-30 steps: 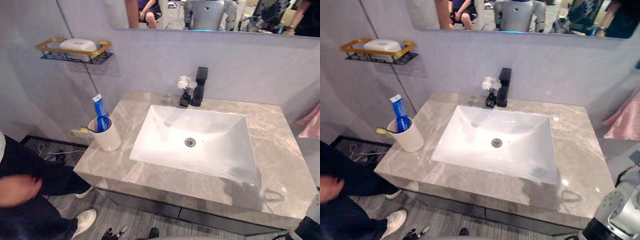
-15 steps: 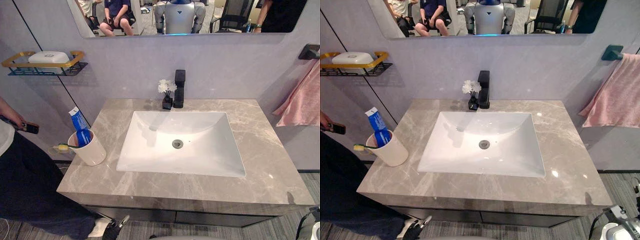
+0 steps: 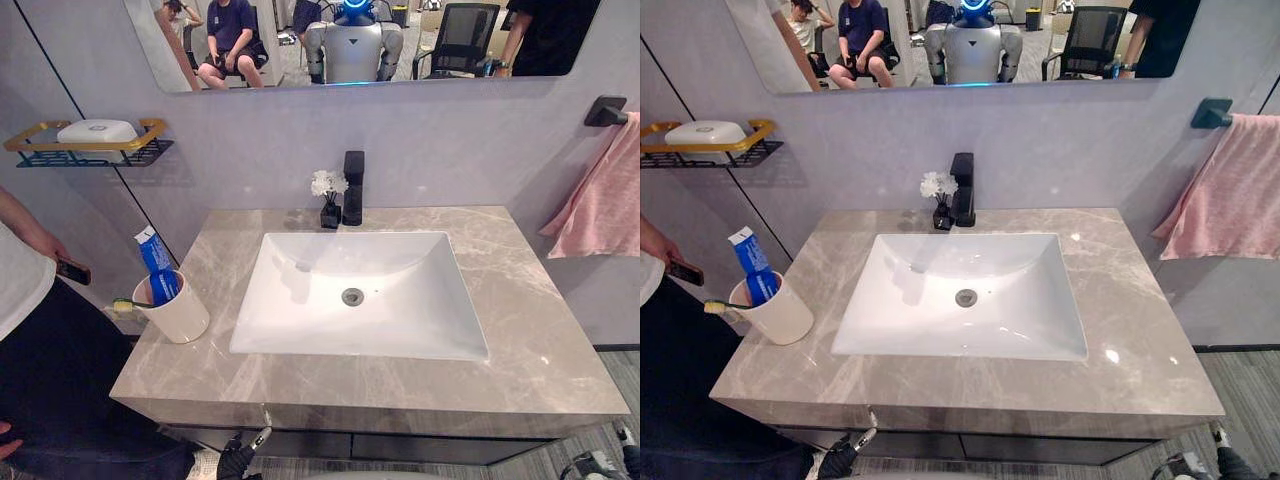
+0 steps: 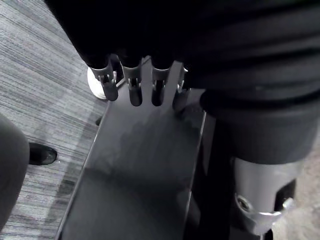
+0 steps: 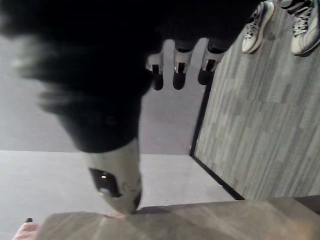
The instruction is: Organize washtable
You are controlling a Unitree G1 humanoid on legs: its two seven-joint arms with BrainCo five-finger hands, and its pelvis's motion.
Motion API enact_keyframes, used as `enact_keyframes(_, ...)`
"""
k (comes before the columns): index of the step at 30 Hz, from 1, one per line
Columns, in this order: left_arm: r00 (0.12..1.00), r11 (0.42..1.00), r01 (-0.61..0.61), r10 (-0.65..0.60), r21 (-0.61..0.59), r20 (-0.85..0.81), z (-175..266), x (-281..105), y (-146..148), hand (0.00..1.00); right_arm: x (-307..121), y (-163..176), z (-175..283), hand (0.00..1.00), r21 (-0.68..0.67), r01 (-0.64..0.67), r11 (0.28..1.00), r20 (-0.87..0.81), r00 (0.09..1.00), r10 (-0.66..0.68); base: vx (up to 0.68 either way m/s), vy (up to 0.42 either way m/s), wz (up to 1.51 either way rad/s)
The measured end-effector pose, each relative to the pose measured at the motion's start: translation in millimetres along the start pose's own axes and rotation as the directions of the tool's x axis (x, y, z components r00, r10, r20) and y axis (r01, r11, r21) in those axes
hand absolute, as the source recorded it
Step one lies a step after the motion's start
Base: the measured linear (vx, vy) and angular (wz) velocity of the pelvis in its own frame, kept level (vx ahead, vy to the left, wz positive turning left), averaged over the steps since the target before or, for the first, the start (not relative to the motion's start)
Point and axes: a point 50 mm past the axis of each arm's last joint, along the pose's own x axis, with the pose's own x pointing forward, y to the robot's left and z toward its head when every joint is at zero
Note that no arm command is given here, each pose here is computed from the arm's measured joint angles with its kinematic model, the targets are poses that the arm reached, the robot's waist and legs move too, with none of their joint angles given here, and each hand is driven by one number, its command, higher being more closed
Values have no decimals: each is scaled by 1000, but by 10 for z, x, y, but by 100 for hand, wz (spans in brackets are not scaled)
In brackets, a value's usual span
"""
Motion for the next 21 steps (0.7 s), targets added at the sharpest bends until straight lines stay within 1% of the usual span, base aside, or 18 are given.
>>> enact_keyframes(1,1000,1000,4,-4,5,1,7,3,-4,0,-23,9,-72,0,-26,-30,999,-24,999,29,0,0,0)
enact_keyframes(2,1000,1000,10,-11,8,2,16,9,-14,0,-84,23,-235,0,-81,-90,993,-84,993,83,0,0,0)
enact_keyframes(3,1000,1000,13,-13,11,-4,1,9,-10,0,-156,78,-426,0,-119,-165,979,-168,975,144,0,0,0)
enact_keyframes(4,1000,1000,13,-13,14,-8,-6,9,-7,0,-189,107,-521,0,-142,-202,969,-211,963,169,-47,4,2)
enact_keyframes(5,1000,999,22,-21,30,-10,-6,13,-15,0,-263,151,-689,0,-174,-273,946,-287,933,217,-58,4,6)
enact_keyframes(6,999,997,41,-40,61,-12,9,29,-37,0,-335,175,-825,0,-195,-334,922,-349,902,253,-50,6,8)
enact_keyframes(7,999,996,50,-49,71,-15,8,34,-44,0,-364,188,-873,0,-199,-357,913,-371,889,267,-19,12,11)
enact_keyframes(9,997,992,71,-69,104,-20,24,51,-60,0,-472,203,-1055,0,-202,-435,877,-458,834,308,27,16,14)
enact_keyframes(10,997,991,73,-72,112,-21,26,55,-61,0,-482,187,-1092,0,-207,-447,870,-476,823,310,32,10,19)
enact_keyframes(14,996,984,82,-78,156,-35,27,77,-54,0,-674,199,-1362,0,-220,-532,818,-604,733,314,3,5,9)
enact_keyframes(17,995,974,95,-91,206,-28,81,105,-74,0,-760,249,-1451,0,-206,-583,786,-652,680,334,-11,-6,9)
enact_keyframes(21,996,969,87,-87,233,-12,161,138,-42,0,-777,352,-1468,0,-229,-640,733,-669,651,359,-7,-6,5)
